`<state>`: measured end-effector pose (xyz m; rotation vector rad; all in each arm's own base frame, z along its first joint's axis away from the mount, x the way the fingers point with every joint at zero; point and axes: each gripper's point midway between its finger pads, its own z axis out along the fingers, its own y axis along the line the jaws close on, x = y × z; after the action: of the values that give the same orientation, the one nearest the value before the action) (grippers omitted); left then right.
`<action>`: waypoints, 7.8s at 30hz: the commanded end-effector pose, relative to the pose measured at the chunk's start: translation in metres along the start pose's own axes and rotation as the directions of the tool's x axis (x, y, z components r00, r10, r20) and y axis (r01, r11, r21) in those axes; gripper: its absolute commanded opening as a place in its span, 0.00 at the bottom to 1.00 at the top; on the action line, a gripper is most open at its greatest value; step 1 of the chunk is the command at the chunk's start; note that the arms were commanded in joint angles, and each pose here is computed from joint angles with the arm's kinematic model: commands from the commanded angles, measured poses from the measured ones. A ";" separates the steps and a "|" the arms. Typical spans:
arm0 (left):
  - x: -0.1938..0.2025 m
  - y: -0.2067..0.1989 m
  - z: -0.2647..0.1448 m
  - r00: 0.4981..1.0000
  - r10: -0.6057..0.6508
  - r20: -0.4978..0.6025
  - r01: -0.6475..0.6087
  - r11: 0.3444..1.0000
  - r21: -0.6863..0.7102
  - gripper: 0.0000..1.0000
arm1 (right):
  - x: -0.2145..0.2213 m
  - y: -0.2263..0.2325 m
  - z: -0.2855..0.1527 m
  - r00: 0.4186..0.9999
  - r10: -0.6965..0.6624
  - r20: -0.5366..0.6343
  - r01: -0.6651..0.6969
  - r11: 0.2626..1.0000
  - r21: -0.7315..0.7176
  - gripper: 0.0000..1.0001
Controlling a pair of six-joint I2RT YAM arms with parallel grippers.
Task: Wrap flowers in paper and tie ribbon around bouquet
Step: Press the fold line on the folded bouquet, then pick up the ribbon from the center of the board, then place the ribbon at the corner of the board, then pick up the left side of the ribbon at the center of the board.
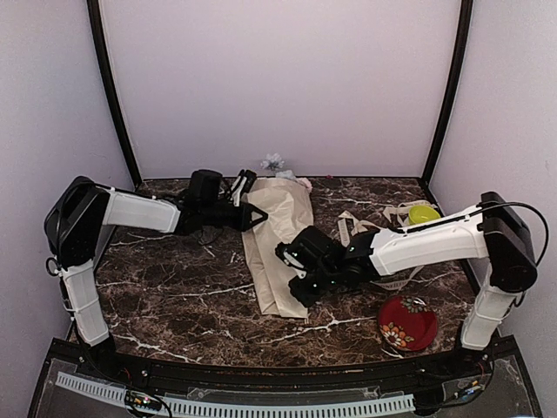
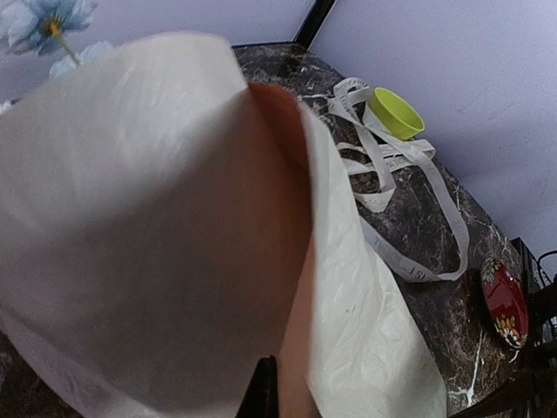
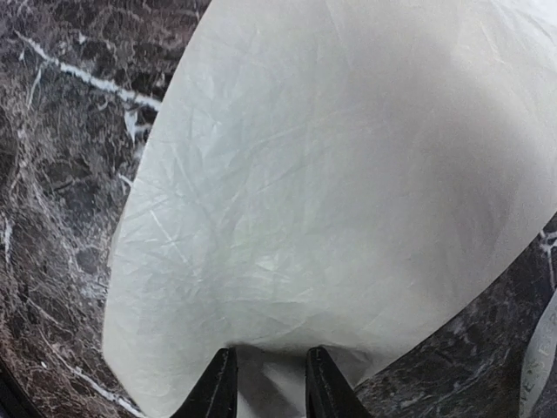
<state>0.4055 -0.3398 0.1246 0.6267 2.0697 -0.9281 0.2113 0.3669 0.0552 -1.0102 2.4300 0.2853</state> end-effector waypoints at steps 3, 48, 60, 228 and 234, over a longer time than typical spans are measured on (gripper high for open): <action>-0.033 -0.002 -0.008 0.998 0.065 0.022 -0.066 0.995 0.072 0.00 | -0.051 -0.023 -0.028 0.988 0.088 0.125 -0.077 0.993 -0.088 0.29; 0.066 0.065 0.009 0.979 -0.119 -0.165 0.125 0.992 0.022 0.00 | -0.042 0.020 -0.042 0.979 -0.166 0.118 0.183 0.971 -0.156 0.27; 0.066 0.066 0.009 0.979 -0.117 -0.169 0.121 0.993 0.015 0.00 | -0.025 0.081 0.034 0.951 -0.309 0.027 0.305 0.911 -0.277 0.09; 0.080 0.069 0.014 0.958 -0.150 -0.244 0.164 0.986 0.038 0.00 | -0.087 -0.024 0.049 0.603 0.747 -0.280 -0.703 0.331 -0.630 0.44; 0.070 0.074 0.011 0.958 -0.159 -0.238 0.171 0.985 0.033 0.07 | -0.087 -0.025 0.047 0.590 0.755 -0.286 -0.709 0.315 -0.631 0.19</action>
<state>0.4131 -0.3014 0.0336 0.6500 2.3180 -1.0562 0.2961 0.4152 0.0510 0.0469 2.6294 1.6011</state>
